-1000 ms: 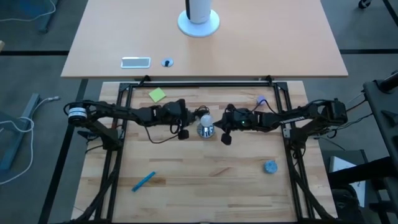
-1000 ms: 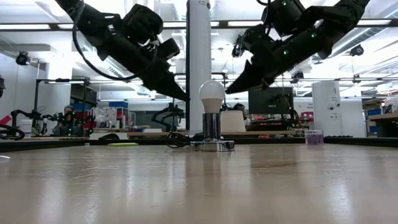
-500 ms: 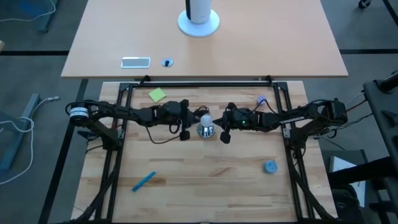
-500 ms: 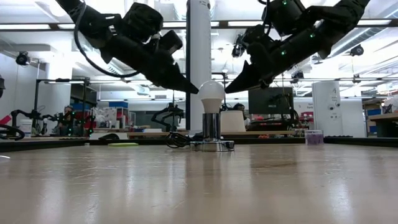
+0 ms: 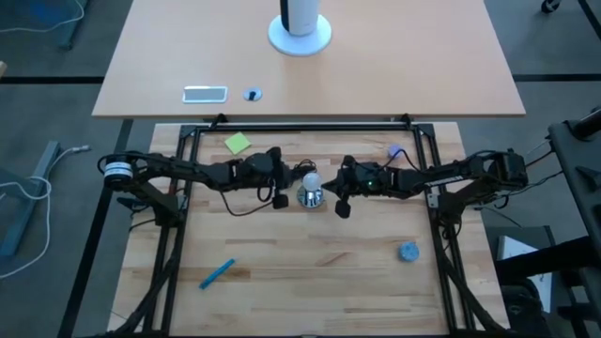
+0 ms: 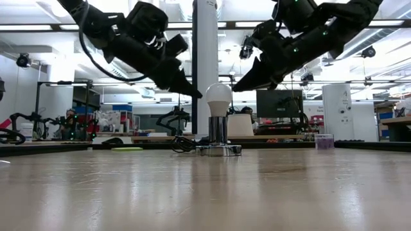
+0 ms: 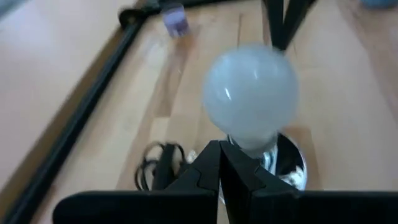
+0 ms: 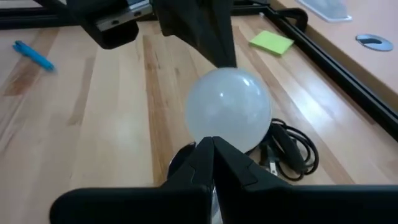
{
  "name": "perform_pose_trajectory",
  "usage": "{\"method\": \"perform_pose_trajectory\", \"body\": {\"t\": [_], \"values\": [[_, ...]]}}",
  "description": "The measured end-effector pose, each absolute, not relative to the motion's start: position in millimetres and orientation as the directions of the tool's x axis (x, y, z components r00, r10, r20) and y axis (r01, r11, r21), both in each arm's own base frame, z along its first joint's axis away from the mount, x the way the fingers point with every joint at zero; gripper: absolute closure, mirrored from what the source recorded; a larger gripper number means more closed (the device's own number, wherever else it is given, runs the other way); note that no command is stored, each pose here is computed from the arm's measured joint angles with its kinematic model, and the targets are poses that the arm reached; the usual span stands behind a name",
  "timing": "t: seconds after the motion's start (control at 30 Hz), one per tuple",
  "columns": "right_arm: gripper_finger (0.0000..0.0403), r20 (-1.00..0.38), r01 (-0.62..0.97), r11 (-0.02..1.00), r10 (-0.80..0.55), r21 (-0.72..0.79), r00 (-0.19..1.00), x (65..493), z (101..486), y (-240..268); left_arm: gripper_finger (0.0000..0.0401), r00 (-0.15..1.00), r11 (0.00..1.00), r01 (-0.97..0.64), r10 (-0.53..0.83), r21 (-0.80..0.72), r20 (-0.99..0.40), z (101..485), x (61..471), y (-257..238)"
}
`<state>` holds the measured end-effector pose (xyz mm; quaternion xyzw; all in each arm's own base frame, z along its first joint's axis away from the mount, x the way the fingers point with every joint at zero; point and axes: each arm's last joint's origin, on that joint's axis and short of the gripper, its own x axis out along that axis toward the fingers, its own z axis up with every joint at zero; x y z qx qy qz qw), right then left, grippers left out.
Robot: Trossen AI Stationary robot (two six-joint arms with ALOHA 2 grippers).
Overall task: Screw lightbulb
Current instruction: Remove the lightbulb from the lamp
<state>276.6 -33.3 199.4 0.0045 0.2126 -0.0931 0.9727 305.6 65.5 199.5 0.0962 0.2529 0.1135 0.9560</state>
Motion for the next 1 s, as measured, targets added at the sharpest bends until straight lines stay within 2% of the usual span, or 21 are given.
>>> {"method": "perform_pose_trajectory", "body": {"t": [0.23,0.9,1.0], "values": [[0.0403,-0.417,0.192,0.981,-0.19,-0.037,0.889,278.2,196.8,-33.9,0.0401,0.88,0.964,-0.125,0.217,0.234,-0.422,203.6,308.0,64.4],[0.0403,-0.413,0.202,0.977,-0.211,-0.067,0.886,278.1,197.1,-35.6,0.0401,0.888,0.975,-0.086,0.167,0.203,-0.428,202.9,308.2,62.5],[0.0403,-0.412,0.233,0.968,-0.249,-0.088,0.877,277.7,197.1,-37.9,0.0401,0.889,0.977,-0.08,0.159,0.197,-0.428,202.9,308.3,62.2]]}}
